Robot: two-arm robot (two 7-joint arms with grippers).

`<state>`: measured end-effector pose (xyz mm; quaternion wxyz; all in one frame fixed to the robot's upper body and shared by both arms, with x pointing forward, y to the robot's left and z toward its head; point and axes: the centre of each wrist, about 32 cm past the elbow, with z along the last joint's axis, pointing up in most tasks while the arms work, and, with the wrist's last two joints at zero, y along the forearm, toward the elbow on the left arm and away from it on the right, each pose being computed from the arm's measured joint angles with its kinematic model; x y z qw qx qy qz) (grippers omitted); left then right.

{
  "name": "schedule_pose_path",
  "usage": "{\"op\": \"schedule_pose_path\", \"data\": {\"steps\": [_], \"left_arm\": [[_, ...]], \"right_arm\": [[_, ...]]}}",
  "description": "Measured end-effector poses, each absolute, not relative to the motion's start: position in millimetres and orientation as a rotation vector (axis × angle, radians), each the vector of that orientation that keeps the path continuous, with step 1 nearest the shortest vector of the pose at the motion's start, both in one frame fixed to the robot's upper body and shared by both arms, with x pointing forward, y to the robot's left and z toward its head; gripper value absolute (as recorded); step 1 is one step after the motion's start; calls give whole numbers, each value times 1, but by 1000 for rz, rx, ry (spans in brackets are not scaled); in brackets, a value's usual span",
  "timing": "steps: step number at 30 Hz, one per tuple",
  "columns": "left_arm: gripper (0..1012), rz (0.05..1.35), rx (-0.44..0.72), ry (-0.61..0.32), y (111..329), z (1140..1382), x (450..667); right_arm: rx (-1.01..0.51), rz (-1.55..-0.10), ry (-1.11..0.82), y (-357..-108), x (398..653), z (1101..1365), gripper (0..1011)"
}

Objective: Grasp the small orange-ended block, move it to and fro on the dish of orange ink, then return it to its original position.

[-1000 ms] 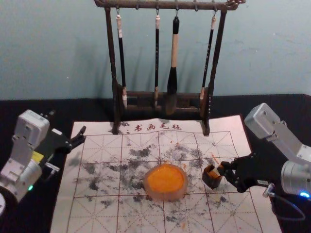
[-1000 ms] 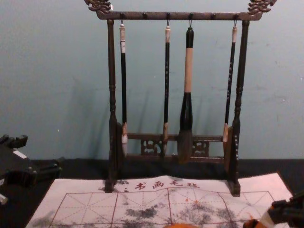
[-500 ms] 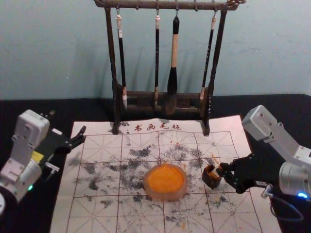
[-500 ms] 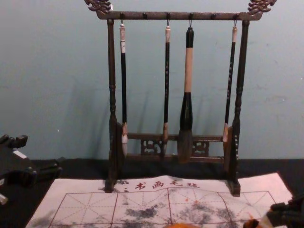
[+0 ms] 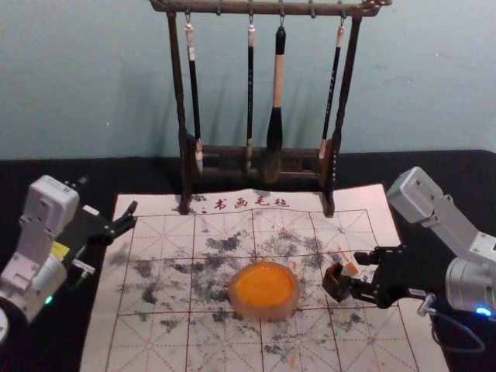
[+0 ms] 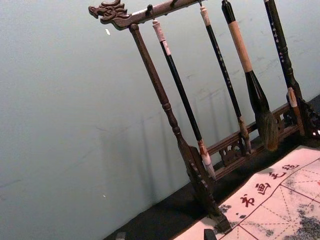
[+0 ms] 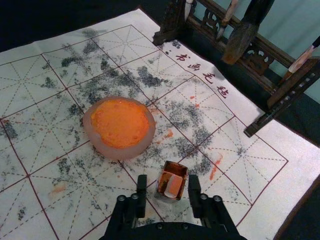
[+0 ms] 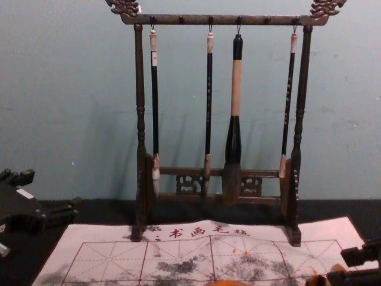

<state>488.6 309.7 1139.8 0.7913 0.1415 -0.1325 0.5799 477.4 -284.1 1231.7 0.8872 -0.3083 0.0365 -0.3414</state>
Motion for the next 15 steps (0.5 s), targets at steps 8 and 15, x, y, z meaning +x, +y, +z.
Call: {"op": "schedule_pose_path", "data": {"steps": [8,15], "left_arm": [[1010,1248,304,-285,310,1140,489],[1010,1248,304,-285,310,1140,489]], "right_arm": [[-640,-710,76,-284,477,1232,644],[-556,-732,18,-284,473,1231,868]]}}
